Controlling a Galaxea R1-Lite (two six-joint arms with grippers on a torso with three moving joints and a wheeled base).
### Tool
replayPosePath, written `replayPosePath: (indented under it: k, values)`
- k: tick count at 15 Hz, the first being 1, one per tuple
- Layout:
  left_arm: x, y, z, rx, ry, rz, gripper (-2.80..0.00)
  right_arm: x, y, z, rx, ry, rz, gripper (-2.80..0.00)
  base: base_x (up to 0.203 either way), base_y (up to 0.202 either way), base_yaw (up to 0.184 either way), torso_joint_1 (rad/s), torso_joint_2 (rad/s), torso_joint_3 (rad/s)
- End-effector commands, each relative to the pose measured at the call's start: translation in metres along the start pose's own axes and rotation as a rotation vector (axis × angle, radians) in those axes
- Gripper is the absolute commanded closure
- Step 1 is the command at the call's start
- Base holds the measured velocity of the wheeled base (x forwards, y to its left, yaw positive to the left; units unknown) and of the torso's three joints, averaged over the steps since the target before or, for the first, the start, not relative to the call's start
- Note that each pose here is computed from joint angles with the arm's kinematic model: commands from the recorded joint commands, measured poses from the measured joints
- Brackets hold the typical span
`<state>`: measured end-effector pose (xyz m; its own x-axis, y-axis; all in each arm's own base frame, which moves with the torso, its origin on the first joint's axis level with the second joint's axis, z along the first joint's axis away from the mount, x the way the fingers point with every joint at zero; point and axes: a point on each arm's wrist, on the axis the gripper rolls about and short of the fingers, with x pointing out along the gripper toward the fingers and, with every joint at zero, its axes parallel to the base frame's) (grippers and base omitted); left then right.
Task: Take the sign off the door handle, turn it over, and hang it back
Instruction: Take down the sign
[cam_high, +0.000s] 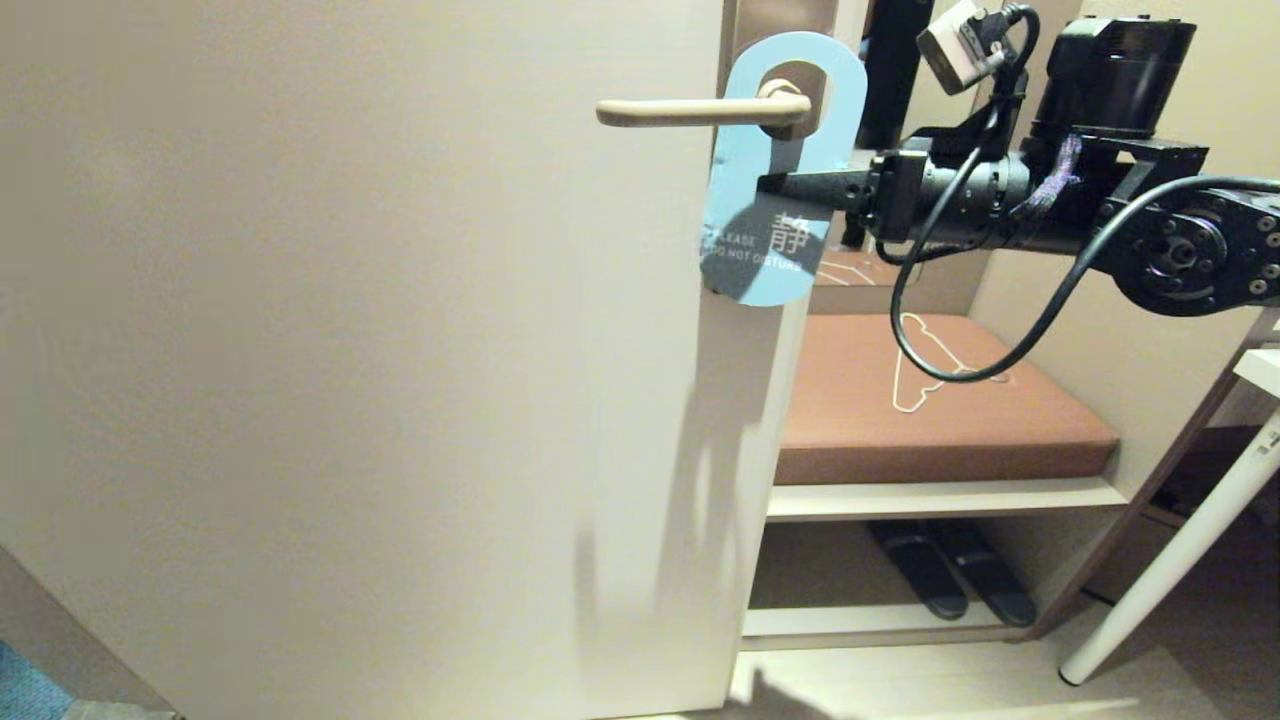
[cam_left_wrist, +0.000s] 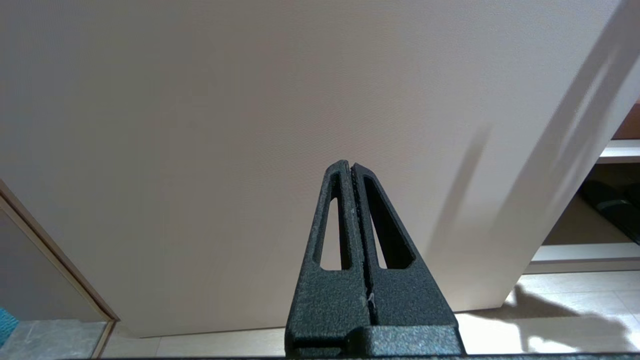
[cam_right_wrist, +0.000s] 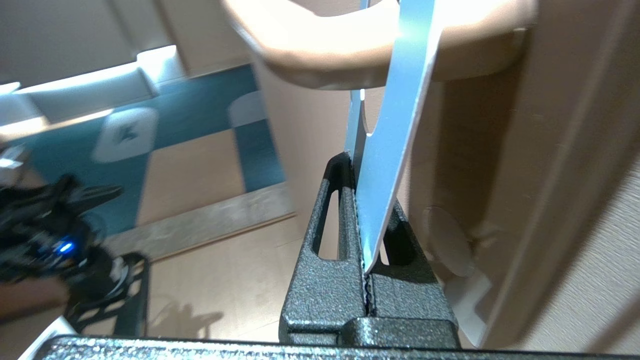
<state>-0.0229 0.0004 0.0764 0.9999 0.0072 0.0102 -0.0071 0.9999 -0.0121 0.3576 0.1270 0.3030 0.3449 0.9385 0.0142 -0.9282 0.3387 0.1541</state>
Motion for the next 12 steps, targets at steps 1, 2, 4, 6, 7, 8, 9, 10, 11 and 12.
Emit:
replayPosePath:
  k: [1, 2, 4, 6, 7, 8, 9, 10, 11, 12]
  values:
    - [0.000, 0.000, 0.000, -0.001, 0.001, 0.000, 0.00, -0.001, 0.005, 0.001, 0.000, -0.003, -0.011, 0.00, 0.000, 0.000, 0.000, 0.000, 0.00, 0.000]
    - [0.000, 0.000, 0.000, -0.002, 0.001, 0.000, 0.00, 0.000, 0.007, 0.001, 0.001, -0.005, -0.028, 0.00, 0.000, 0.000, 0.000, 0.000, 0.00, 0.000]
    - [0.000, 0.000, 0.000, -0.002, 0.001, 0.000, 0.00, 0.004, 0.012, -0.001, 0.005, -0.010, -0.073, 0.00, 0.000, 0.000, 0.000, 0.000, 0.00, 0.000]
    - [0.000, 0.000, 0.000, -0.002, 0.001, 0.000, 0.00, 0.009, 0.017, -0.002, 0.007, -0.013, -0.101, 0.00, 0.000, 0.000, 0.000, 0.000, 0.00, 0.000]
    - [0.000, 0.000, 0.000, 0.000, 0.001, 0.000, 0.00, 0.011, 0.020, -0.002, 0.005, -0.014, -0.110, 0.00, 0.000, 0.000, 0.000, 0.000, 0.00, 0.000]
    - [0.000, 0.000, 0.000, 0.000, 0.001, 0.000, 0.00, 0.013, 0.021, -0.003, -0.006, -0.017, -0.132, 0.00, 0.000, 0.000, 0.000, 0.000, 0.00, 0.000]
    - [0.000, 0.000, 0.000, -0.001, 0.001, 0.000, 0.00, 0.017, 0.024, -0.003, -0.020, -0.017, -0.151, 0.00, 0.000, 0.000, 0.000, 0.000, 0.00, 0.000]
    - [0.000, 0.000, 0.000, -0.001, 0.001, 0.000, 0.00, 0.018, 0.027, -0.004, -0.032, -0.016, -0.163, 0.00, 0.000, 0.000, 0.000, 0.000, 0.00, 0.000]
    - [0.000, 0.000, 0.000, 0.000, 0.001, 0.000, 0.00, 0.019, 0.029, -0.005, -0.034, -0.011, -0.161, 0.00, 0.000, 0.000, 0.000, 0.000, 0.00, 0.000]
    - [0.000, 0.000, 0.000, -0.001, 0.001, 0.000, 0.00, 0.020, 0.031, -0.005, -0.036, -0.013, -0.172, 0.00, 0.000, 0.000, 0.000, 0.000, 0.00, 0.000]
